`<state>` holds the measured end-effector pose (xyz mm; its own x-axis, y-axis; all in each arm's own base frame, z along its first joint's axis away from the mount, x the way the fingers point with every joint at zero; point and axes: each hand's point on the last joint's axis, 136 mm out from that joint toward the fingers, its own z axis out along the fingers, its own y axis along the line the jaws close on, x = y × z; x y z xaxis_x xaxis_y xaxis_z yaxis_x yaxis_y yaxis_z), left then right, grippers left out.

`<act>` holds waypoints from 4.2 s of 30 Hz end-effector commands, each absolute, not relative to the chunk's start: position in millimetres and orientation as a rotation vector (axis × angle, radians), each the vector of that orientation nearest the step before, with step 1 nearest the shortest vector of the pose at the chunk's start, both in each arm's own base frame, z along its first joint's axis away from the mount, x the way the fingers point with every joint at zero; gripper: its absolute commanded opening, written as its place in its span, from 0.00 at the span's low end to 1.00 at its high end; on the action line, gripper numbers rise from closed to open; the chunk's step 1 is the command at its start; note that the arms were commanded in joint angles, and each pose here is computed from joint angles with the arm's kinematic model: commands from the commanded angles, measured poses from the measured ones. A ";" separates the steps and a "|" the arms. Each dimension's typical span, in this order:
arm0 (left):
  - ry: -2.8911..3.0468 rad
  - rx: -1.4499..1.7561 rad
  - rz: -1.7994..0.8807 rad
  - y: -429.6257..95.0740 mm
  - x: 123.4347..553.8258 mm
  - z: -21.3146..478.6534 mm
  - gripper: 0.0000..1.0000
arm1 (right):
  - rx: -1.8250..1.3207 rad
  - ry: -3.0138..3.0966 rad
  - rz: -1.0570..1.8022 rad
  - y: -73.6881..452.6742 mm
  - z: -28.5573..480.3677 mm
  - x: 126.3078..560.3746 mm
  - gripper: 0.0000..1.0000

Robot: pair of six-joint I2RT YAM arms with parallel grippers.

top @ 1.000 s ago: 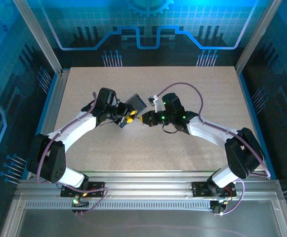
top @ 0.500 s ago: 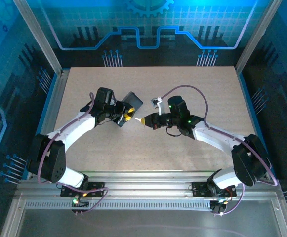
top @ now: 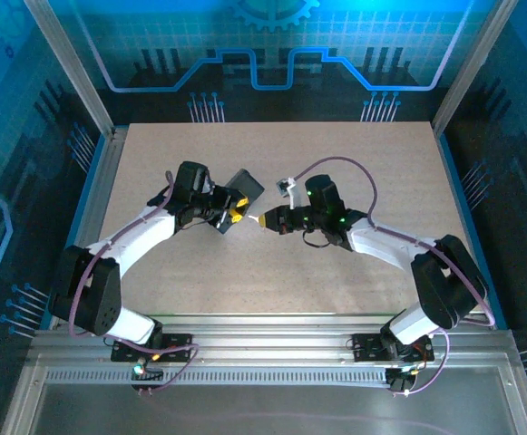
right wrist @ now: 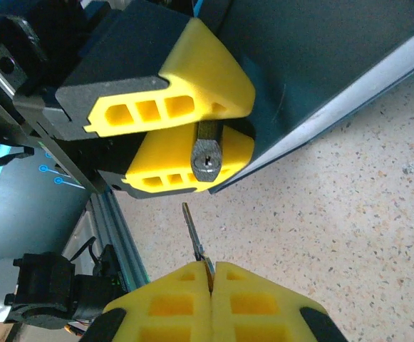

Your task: Unlock a padlock with a key

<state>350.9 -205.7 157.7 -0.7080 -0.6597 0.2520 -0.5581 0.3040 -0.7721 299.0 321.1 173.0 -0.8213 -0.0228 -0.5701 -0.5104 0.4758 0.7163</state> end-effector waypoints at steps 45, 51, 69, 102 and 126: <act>2.361 -1.054 -1.494 -211.0 351.5 189.4 0.00 | -0.412 2.179 1.426 342.0 176.1 315.5 0.00; 2.354 -1.049 -1.501 -211.4 353.0 191.6 0.00 | -0.412 2.185 1.435 345.3 176.0 314.7 0.00; 2.399 -0.985 -1.413 -206.7 344.5 187.7 0.00 | -0.289 2.145 1.601 368.7 201.4 318.2 0.00; 2.458 -0.930 -1.420 -219.1 345.4 177.0 0.00 | -0.390 2.059 1.381 401.9 215.8 314.3 0.00; 2.591 -0.752 -1.063 -193.1 333.3 174.6 0.00 | -0.295 2.114 1.761 393.6 212.1 335.1 0.00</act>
<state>361.2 -160.8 160.1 -0.7159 -0.6955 -0.0617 -0.4702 0.5456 -0.6937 325.7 389.6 161.2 -0.9448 0.0240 -0.3266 -0.2973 0.3557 0.8861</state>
